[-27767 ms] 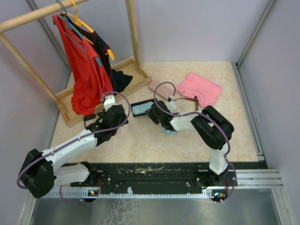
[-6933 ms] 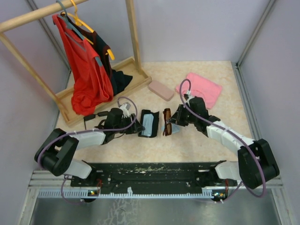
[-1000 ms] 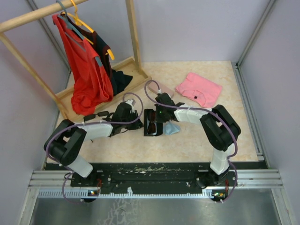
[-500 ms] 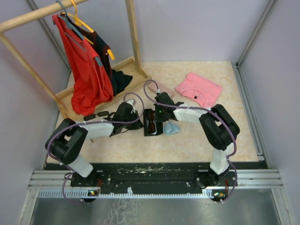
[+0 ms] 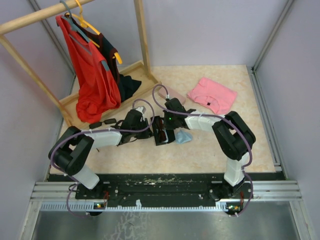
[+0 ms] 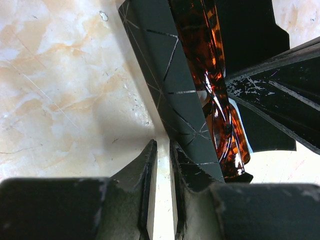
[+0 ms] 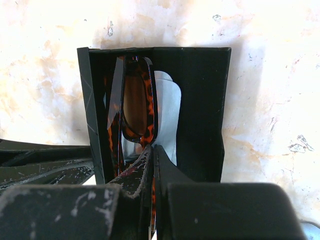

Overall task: Organize the sunglasses
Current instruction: Adjust the sunglasses in the sunglasses case.

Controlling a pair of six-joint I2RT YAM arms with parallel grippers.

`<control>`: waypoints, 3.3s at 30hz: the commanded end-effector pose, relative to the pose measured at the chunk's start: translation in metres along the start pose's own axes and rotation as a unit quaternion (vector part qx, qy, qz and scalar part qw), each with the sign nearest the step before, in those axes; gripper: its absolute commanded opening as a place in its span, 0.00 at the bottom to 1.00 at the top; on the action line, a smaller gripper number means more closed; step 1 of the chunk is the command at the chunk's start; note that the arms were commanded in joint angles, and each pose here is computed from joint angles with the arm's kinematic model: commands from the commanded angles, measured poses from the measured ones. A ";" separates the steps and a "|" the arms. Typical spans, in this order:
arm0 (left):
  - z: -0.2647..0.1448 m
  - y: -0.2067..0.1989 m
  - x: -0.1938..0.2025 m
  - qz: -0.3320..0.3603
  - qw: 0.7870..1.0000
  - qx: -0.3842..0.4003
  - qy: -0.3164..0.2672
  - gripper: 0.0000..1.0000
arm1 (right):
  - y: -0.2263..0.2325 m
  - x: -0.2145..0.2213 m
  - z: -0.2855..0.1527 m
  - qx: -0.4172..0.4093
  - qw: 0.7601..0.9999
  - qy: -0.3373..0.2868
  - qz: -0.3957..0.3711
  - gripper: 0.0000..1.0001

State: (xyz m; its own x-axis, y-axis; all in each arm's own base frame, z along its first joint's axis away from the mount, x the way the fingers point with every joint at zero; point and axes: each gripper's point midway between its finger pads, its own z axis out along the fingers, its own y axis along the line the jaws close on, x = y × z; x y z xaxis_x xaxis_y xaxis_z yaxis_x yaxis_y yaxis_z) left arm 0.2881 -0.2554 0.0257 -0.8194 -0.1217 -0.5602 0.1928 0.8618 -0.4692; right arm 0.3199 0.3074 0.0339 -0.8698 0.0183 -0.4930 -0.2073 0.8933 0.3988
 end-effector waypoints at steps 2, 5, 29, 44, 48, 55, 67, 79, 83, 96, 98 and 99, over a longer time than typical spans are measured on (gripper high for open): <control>0.003 -0.024 -0.011 0.006 0.999 0.038 -0.012 0.22 | 0.031 -0.005 -0.006 -0.052 0.998 -0.012 -0.014 0.00; 0.003 -0.025 -0.012 0.007 0.999 0.038 -0.013 0.22 | 0.031 -0.002 -0.003 -0.055 0.998 -0.003 -0.015 0.00; -0.002 -0.020 -0.016 0.015 0.999 0.023 -0.022 0.22 | 0.011 -0.025 -0.035 0.029 0.996 -0.046 -0.075 0.02; -0.005 -0.017 -0.019 0.019 0.999 0.014 -0.027 0.22 | 0.013 -0.053 -0.074 0.042 0.989 -0.106 -0.095 0.04; -0.005 -0.018 -0.021 0.020 0.999 0.013 -0.028 0.23 | 0.012 -0.042 -0.055 0.041 0.990 -0.071 -0.112 0.00; -0.004 -0.020 -0.022 0.020 0.999 0.015 -0.027 0.22 | 0.011 -0.031 -0.033 0.061 0.988 -0.033 -0.136 0.00; -0.002 -0.019 -0.021 0.019 0.999 0.016 -0.024 0.22 | 0.006 -0.019 -0.015 0.101 0.981 -0.011 -0.164 0.00; -0.002 -0.020 -0.021 0.019 0.999 0.016 -0.024 0.22 | 0.010 -0.012 -0.006 0.097 0.980 0.002 -0.174 0.00; -0.002 -0.020 -0.021 0.018 0.999 0.017 -0.024 0.22 | 0.018 -0.008 -0.003 0.075 0.982 0.007 -0.174 0.00; -0.001 -0.021 -0.022 0.018 0.999 0.018 -0.024 0.22 | 0.030 -0.005 -0.007 0.062 0.978 0.004 -0.200 0.00; -0.001 -0.020 -0.021 0.018 0.999 0.017 -0.023 0.22 | 0.029 -0.006 -0.009 0.072 0.976 0.000 -0.205 0.00; -0.001 -0.020 -0.021 0.018 0.999 0.017 -0.023 0.22 | 0.026 -0.008 -0.010 0.084 0.975 -0.005 -0.206 0.00</control>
State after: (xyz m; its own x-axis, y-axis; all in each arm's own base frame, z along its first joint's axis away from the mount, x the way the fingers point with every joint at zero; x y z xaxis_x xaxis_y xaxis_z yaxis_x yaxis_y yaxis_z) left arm 0.2917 -0.2589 0.0323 -0.8108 -0.1076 -0.5754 0.2070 0.8668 -0.4537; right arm 0.3148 0.2981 0.0343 -0.7716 -0.3479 -0.5326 -0.4204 0.9072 0.0164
